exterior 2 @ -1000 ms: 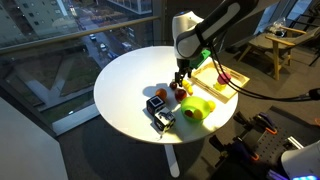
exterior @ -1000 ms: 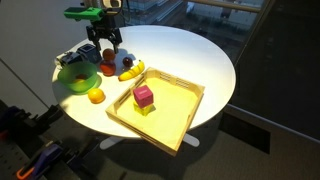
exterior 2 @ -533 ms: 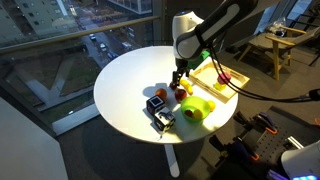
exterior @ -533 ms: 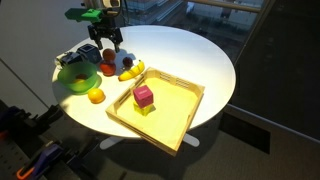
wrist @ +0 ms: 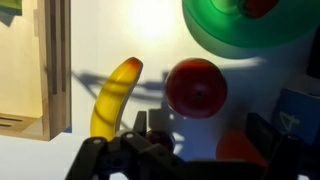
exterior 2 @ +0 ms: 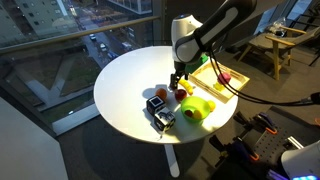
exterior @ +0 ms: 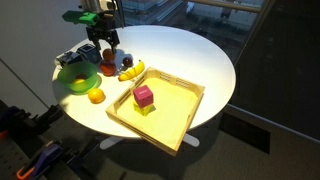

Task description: Put the apple in the green bowl

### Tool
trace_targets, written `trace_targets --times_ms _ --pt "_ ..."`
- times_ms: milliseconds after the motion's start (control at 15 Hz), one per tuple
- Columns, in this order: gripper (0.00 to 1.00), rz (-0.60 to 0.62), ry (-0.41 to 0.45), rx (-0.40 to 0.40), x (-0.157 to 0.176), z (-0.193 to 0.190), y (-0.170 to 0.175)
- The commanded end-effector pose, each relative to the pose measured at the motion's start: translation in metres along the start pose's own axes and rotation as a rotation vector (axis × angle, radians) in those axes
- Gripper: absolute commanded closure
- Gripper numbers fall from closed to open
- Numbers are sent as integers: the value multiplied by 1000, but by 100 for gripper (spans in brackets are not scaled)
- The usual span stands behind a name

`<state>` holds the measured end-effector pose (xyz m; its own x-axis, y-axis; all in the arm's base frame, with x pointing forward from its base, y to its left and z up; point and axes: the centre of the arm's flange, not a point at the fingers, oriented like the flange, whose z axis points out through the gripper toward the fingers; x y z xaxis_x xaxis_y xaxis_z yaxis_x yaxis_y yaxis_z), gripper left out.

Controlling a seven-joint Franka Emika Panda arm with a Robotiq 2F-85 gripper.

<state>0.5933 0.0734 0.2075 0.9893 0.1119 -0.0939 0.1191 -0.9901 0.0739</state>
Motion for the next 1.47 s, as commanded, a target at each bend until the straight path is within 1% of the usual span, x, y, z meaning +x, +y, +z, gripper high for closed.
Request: trace_targets --times_ms 0,467,1400 --pt "0 49 1 14 -6 5 -4" --pt "0 53 -20 24 -8 21 -6" --pt "0 36 17 21 -2 42 -10"
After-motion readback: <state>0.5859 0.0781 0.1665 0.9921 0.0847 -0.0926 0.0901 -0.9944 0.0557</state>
